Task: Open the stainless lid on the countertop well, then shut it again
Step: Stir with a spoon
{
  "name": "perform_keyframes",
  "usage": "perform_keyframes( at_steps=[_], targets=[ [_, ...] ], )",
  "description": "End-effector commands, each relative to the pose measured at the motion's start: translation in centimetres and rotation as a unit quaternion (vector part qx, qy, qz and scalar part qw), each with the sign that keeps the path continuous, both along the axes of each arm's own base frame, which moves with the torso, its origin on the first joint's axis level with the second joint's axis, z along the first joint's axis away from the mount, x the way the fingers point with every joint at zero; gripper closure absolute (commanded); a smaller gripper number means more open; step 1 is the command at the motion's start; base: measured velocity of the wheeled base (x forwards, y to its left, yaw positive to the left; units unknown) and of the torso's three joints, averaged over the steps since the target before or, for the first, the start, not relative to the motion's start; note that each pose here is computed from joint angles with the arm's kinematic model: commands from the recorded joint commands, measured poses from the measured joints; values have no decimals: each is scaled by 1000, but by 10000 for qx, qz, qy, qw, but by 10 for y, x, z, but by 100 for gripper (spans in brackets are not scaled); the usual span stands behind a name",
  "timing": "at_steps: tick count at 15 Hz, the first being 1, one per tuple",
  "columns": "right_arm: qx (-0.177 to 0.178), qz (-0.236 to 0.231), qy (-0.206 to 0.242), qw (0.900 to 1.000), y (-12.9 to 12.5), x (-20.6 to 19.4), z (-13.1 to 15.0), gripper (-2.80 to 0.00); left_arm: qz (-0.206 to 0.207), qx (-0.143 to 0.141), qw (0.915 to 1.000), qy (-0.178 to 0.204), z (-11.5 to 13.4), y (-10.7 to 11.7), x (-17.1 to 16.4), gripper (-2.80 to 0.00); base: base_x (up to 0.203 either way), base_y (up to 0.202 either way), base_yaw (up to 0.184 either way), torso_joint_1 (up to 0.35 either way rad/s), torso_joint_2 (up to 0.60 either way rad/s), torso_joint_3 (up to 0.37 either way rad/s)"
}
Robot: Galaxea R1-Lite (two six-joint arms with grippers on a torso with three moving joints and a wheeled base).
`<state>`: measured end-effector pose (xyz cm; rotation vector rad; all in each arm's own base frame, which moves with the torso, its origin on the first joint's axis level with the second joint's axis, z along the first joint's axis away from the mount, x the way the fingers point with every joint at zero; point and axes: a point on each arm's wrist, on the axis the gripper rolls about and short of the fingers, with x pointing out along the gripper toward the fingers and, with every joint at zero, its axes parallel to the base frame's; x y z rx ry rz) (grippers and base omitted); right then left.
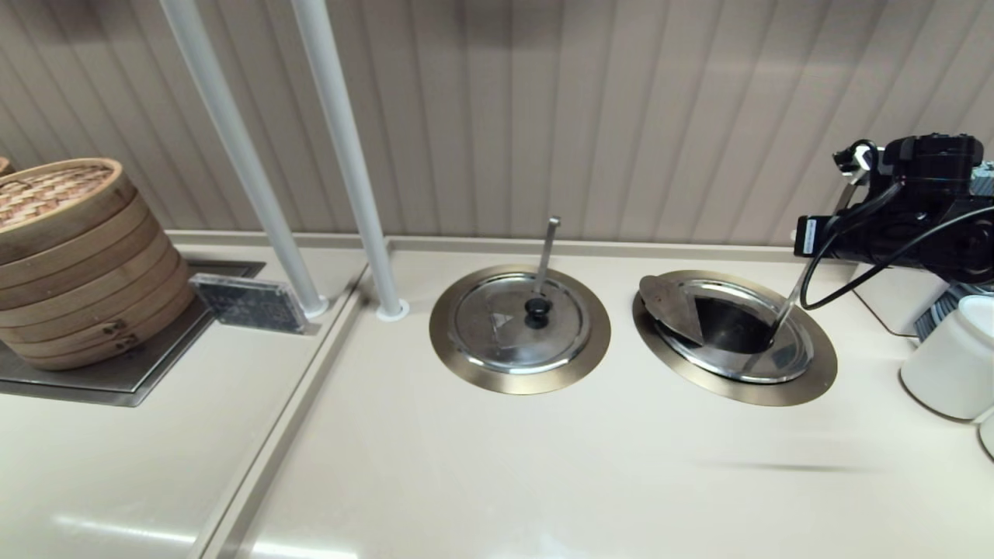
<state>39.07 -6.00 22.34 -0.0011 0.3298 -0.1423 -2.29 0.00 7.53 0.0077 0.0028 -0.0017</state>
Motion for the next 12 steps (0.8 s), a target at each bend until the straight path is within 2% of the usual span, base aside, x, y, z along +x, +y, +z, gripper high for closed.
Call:
perform_keyframes(
  at_steps=[1, 4, 6, 9, 12],
  targets=[
    [3, -40, 0, 10000, -4, 11, -9, 0, 1, 0, 10000, 2, 0, 0, 0, 0, 0, 0, 0, 0, 0, 0],
    [31, -83, -68, 9999, 1, 33, -17, 0, 1, 0, 10000, 1, 0, 0, 0, 0, 0, 0, 0, 0, 0, 0],
    [259, 1, -169, 9995, 15, 40, -16, 0, 1, 0, 10000, 1, 0, 0, 0, 0, 0, 0, 0, 0, 0, 0],
    [399, 121, -273, 9988, 29, 42, -10, 0, 1, 0, 10000, -1, 0, 0, 0, 0, 0, 0, 0, 0, 0, 0],
    [466, 144, -257, 9985, 32, 34, -7, 0, 1, -1, 10000, -5, 0, 0, 0, 0, 0, 0, 0, 0, 0, 0]
  ],
)
